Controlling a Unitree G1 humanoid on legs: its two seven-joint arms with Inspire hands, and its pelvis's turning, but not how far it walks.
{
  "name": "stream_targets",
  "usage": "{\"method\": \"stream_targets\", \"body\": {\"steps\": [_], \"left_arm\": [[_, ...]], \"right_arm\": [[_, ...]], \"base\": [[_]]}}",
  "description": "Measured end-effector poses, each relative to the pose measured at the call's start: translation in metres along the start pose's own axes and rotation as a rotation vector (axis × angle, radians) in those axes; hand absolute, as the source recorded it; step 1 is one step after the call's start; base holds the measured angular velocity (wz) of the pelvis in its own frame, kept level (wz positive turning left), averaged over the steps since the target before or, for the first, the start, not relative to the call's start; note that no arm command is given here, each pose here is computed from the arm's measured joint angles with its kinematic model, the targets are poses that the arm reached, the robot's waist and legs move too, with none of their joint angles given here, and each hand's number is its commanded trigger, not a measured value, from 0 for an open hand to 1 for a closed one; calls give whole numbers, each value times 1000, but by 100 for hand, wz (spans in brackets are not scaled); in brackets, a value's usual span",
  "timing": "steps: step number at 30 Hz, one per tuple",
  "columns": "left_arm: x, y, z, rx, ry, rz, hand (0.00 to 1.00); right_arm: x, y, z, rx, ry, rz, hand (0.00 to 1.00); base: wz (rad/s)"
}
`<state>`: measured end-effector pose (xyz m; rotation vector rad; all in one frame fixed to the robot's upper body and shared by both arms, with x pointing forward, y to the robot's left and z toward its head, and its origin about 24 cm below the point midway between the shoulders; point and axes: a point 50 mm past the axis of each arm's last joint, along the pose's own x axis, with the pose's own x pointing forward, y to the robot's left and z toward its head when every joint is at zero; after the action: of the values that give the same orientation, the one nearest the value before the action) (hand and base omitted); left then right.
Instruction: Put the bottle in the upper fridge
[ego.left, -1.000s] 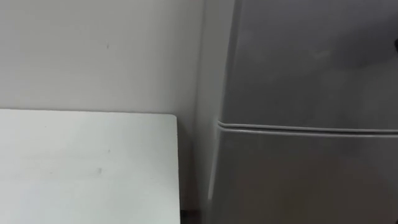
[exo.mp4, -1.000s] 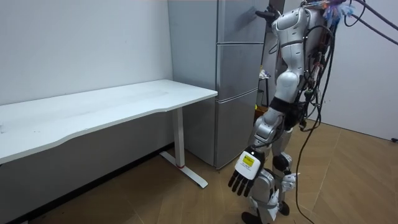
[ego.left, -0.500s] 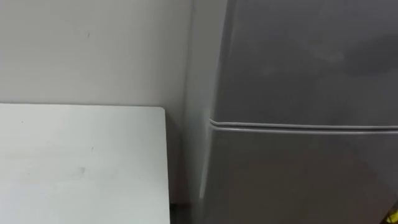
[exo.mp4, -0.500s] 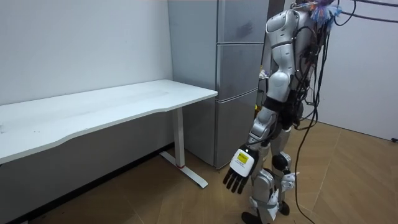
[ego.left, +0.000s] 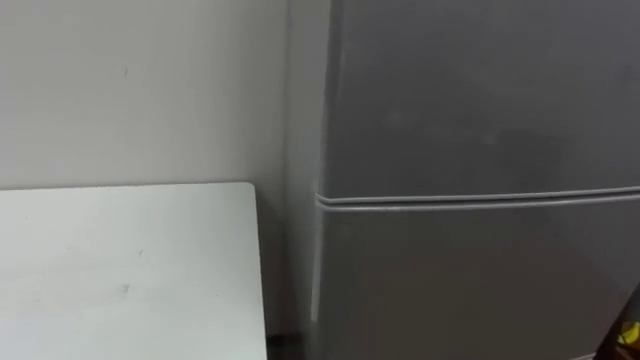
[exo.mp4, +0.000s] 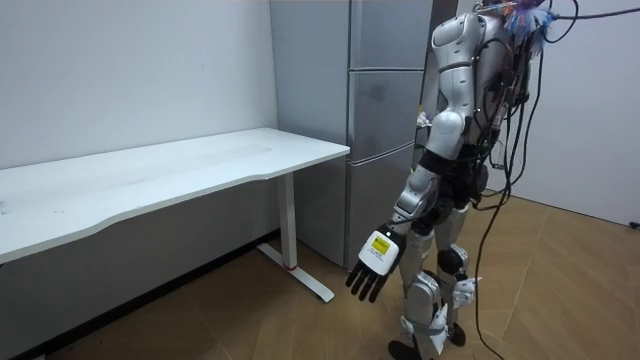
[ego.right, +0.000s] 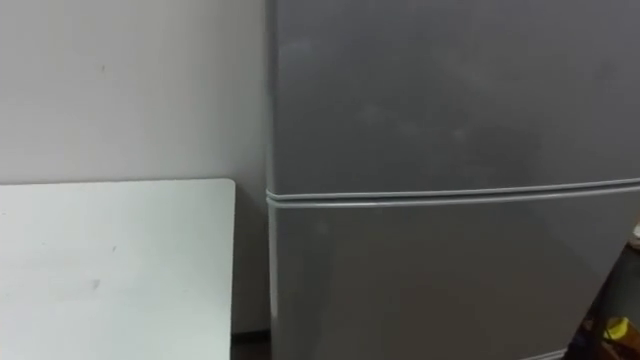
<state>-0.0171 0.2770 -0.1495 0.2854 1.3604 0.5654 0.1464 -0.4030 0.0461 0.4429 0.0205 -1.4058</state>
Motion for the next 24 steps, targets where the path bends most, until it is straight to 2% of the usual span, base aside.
{"method": "stream_targets", "body": {"steps": [5, 7, 11, 13, 16, 20, 24], "left_arm": [[-1, -6, 7, 1, -26, -21, 0], [0, -6, 12, -7, -44, -16, 0], [-1, -12, 18, 0, -63, -32, 0], [-2, -18, 20, -9, -77, -46, 0], [-3, -25, 16, -8, -58, -63, 0], [-3, -26, 16, -5, -55, -70, 0], [-4, -30, 10, 3, -31, -90, 0]], "right_arm": [[-6, -32, -42, -3, 155, -127, 0], [-13, -56, -65, -79, 212, -185, 0], [-31, -85, -107, -218, 347, -234, 0], [-42, -108, -133, -365, 428, -244, 0], [-54, -132, -153, -524, 498, -234, 0], [-69, -157, -171, -591, 625, -212, 0], [-90, -174, -190, -711, 778, -82, 0]], "base": [[-4], [0], [0], [-3], [-8], [0], [-1]]}}
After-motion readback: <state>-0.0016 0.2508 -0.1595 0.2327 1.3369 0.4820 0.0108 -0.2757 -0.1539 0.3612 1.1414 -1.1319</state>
